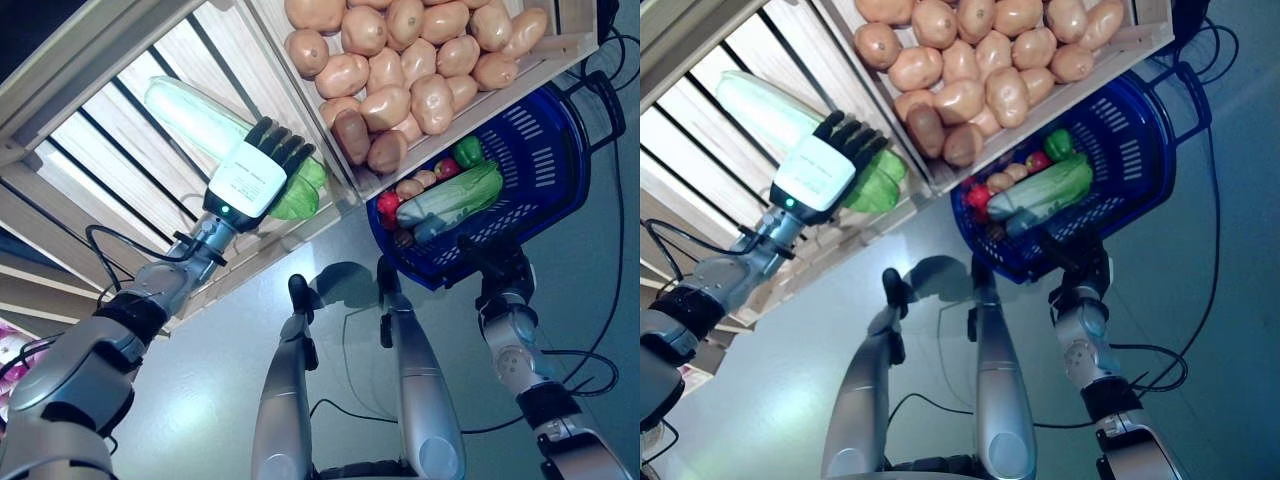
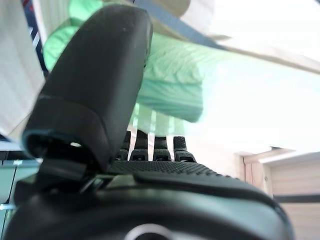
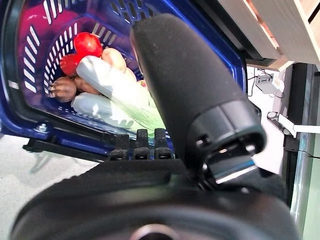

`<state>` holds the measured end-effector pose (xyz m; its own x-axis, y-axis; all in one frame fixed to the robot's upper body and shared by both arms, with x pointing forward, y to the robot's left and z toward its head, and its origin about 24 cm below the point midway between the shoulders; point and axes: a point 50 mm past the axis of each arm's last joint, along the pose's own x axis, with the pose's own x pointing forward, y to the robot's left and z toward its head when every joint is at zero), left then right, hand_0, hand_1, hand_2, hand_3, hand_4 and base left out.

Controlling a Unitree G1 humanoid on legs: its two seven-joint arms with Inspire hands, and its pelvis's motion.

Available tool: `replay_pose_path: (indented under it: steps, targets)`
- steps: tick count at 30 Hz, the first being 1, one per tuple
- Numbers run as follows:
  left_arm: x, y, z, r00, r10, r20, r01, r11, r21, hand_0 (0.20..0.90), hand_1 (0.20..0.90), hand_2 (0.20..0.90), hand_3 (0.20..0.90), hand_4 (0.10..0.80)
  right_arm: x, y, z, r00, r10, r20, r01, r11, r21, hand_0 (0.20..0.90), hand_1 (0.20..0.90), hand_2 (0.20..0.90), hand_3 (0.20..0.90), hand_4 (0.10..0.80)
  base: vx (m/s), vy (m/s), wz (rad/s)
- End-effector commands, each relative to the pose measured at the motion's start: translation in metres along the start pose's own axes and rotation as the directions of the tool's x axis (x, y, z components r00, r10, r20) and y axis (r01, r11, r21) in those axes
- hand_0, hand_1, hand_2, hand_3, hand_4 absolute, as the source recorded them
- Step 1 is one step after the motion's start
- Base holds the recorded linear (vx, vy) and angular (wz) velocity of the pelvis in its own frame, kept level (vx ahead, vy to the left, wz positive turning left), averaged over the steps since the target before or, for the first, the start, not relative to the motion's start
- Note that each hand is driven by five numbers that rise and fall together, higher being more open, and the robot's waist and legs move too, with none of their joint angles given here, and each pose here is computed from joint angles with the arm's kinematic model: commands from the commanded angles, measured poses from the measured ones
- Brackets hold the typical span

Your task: Put vegetables into the basket

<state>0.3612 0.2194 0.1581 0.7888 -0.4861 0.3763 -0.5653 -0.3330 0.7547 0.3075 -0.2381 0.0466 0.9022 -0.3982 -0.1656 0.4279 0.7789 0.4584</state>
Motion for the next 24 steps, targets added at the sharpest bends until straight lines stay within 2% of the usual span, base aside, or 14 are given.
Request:
replay_pose_path:
  steps: [1,6,7,8,9,10,17,24]
  targets:
    - [0.015,0.016,-0.031,0.991,0.006,-0.136,-0.002,1.0,0.031,0.9,0.9,0.9,0.9,0.8,0.001,0.003,0.029,0.992,0.033,0.123,-0.028,0.999,-0.042,0.9,0.9,0.9,0.9,0.8,0.0,0.0,0.0]
    - [0.008,0.0,-0.033,0.967,-0.139,-0.213,0.144,0.989,0.008,0.9,0.9,0.9,0.9,0.8,0.0,0.008,0.028,0.991,0.035,0.129,-0.03,0.999,-0.045,0.9,0.9,0.9,0.9,0.8,0.0,0.0,0.0]
    - [0.005,-0.002,-0.034,0.961,-0.139,-0.238,0.144,0.99,0.004,0.865,0.865,0.865,0.865,0.776,0.0,0.008,0.028,0.991,0.036,0.131,-0.031,0.999,-0.043,0.9,0.9,0.9,0.9,0.8,0.0,0.0,0.0]
    - [0.005,-0.002,-0.035,0.958,-0.136,-0.254,0.141,0.99,0.001,0.556,0.556,0.556,0.556,0.571,0.0,0.008,0.028,0.99,0.036,0.133,-0.031,0.999,-0.04,0.9,0.9,0.9,0.9,0.8,0.0,0.0,0.0]
    - [0.005,-0.003,-0.037,0.951,-0.132,-0.278,0.136,0.991,-0.006,0.342,0.342,0.342,0.342,0.428,0.0,0.008,0.028,0.99,0.035,0.134,-0.031,0.999,-0.036,0.9,0.9,0.9,0.9,0.8,-0.031,-0.029,0.0]
    - [0.004,-0.003,-0.039,0.948,-0.116,-0.297,0.118,0.993,-0.013,0.3,0.3,0.3,0.3,0.4,0.0,0.009,0.028,0.99,0.035,0.135,-0.031,0.999,-0.033,0.9,0.9,0.9,0.9,0.8,0.0,0.0,0.0]
    - [0.001,-0.002,-0.04,0.935,-0.037,-0.353,0.026,0.999,-0.037,0.3,0.3,0.3,0.3,0.4,-0.002,0.011,0.026,0.989,0.04,0.143,-0.037,0.999,-0.018,0.9,0.9,0.9,0.9,0.8,0.0,0.0,0.0]
    - [-0.009,0.005,-0.04,0.855,0.188,-0.484,-0.288,0.947,-0.141,0.3,0.3,0.3,0.3,0.4,-0.007,0.006,0.018,0.989,0.023,0.143,-0.022,1.0,-0.005,0.9,0.9,0.9,0.9,0.8,0.0,0.0,0.0]
